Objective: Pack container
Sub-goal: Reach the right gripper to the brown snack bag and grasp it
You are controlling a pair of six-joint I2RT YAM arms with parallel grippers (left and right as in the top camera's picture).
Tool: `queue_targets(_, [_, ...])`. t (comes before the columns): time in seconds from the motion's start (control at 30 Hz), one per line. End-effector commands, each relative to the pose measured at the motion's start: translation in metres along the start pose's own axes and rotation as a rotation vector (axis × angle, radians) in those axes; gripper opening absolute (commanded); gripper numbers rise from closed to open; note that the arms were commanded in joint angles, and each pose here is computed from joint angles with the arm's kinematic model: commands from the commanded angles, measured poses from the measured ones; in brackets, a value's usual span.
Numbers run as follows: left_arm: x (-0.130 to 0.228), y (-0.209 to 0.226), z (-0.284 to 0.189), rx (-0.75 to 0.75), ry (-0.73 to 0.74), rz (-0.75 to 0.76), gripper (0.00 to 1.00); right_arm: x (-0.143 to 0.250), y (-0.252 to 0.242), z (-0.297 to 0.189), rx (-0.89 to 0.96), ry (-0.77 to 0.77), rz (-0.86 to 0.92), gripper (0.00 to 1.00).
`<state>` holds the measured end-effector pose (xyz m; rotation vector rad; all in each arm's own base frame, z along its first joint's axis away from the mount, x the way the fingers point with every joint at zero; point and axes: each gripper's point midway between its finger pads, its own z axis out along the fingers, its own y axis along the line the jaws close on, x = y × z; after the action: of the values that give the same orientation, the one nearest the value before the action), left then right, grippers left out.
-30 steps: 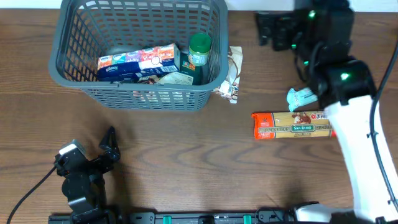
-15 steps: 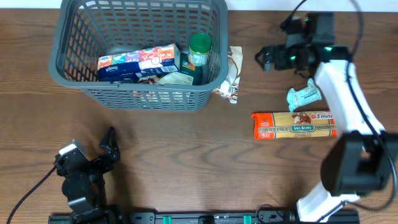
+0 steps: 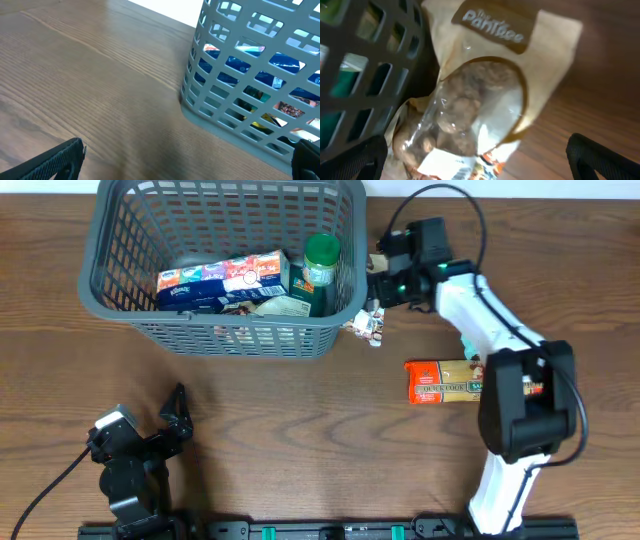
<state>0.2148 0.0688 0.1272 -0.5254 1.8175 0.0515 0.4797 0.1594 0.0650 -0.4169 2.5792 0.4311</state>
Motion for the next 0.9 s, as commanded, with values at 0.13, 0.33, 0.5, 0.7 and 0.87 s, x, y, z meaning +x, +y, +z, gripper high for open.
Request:
queue_targets(0.13, [0.009, 0.001, 0.003, 0.002, 0.018, -0.004, 0.99, 0.010, 0.007, 0.028, 0.131, 0.033, -0.007, 0.99])
queue_targets(0.33, [0.009, 0.001, 0.003, 0.002, 0.018, -0.004, 0.99, 0.023, 0.001, 0.042, 0.199, 0.067, 0.004, 0.95])
queue_targets(0.5, [0.009, 0.001, 0.003, 0.002, 0.018, -0.004, 0.99, 0.038, -0.010, 0.051, 0.229, 0.111, 0.045, 0.93])
queue_targets(0.7, [0.009, 0.001, 0.003, 0.002, 0.018, -0.004, 0.98, 0.047, -0.022, 0.051, 0.257, 0.146, 0.061, 0.81])
queue_targets(0.87, [0.009, 0.001, 0.003, 0.002, 0.018, -0.004, 0.99, 0.061, -0.025, 0.059, 0.260, 0.190, 0.067, 0.71])
